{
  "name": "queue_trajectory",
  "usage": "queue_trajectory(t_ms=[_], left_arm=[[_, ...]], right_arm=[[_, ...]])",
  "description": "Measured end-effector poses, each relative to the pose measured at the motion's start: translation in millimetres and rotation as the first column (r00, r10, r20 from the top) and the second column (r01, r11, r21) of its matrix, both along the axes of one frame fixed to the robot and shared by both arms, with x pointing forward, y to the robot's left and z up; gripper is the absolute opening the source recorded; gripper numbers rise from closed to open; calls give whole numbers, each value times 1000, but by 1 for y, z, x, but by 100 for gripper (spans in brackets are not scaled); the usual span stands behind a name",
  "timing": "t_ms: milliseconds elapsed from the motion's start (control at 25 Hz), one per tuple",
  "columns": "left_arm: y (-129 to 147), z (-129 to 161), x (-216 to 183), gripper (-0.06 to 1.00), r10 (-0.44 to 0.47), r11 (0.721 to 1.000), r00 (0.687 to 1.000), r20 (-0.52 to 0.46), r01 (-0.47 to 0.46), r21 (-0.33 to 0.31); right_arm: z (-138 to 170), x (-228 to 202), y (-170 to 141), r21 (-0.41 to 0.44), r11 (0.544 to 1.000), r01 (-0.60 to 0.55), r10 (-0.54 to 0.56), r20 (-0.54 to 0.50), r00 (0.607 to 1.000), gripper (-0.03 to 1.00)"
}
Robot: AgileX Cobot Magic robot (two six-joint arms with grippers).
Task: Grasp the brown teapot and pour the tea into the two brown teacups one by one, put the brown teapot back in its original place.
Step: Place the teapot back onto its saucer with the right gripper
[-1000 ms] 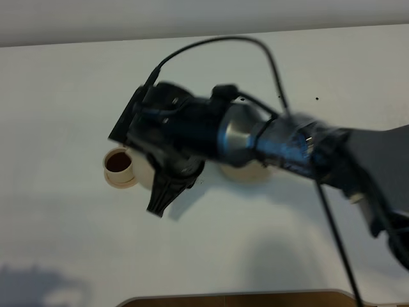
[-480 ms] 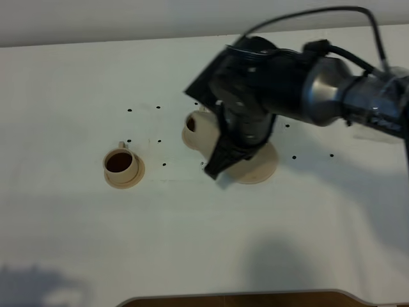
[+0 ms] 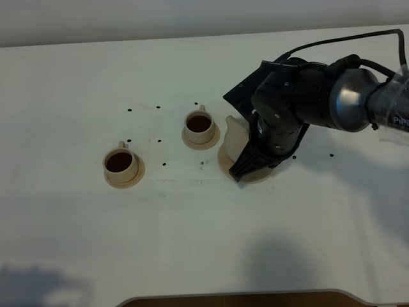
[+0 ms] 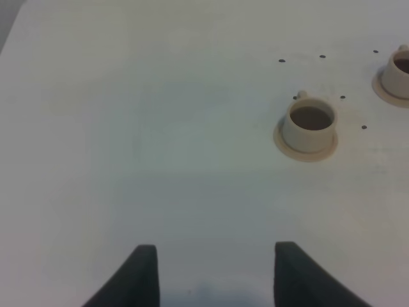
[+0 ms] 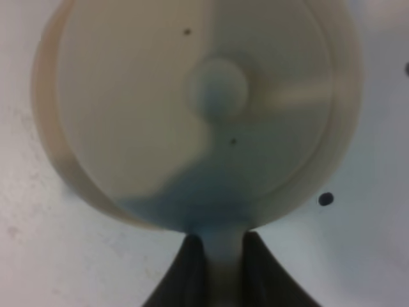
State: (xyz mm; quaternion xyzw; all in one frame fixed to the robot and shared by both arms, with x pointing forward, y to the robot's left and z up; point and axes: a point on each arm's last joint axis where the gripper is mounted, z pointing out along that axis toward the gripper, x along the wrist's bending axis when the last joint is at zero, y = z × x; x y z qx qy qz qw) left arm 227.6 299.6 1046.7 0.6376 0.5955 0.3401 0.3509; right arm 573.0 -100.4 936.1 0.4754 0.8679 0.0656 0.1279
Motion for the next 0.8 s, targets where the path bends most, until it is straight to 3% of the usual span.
queue_trajectory(t_ms=[800], left_arm=[[0,0,0,45,0,1000,1000,0,0,0]], right_arm=[[-1,-4,5,74,996,57,-54,-45,998,11]])
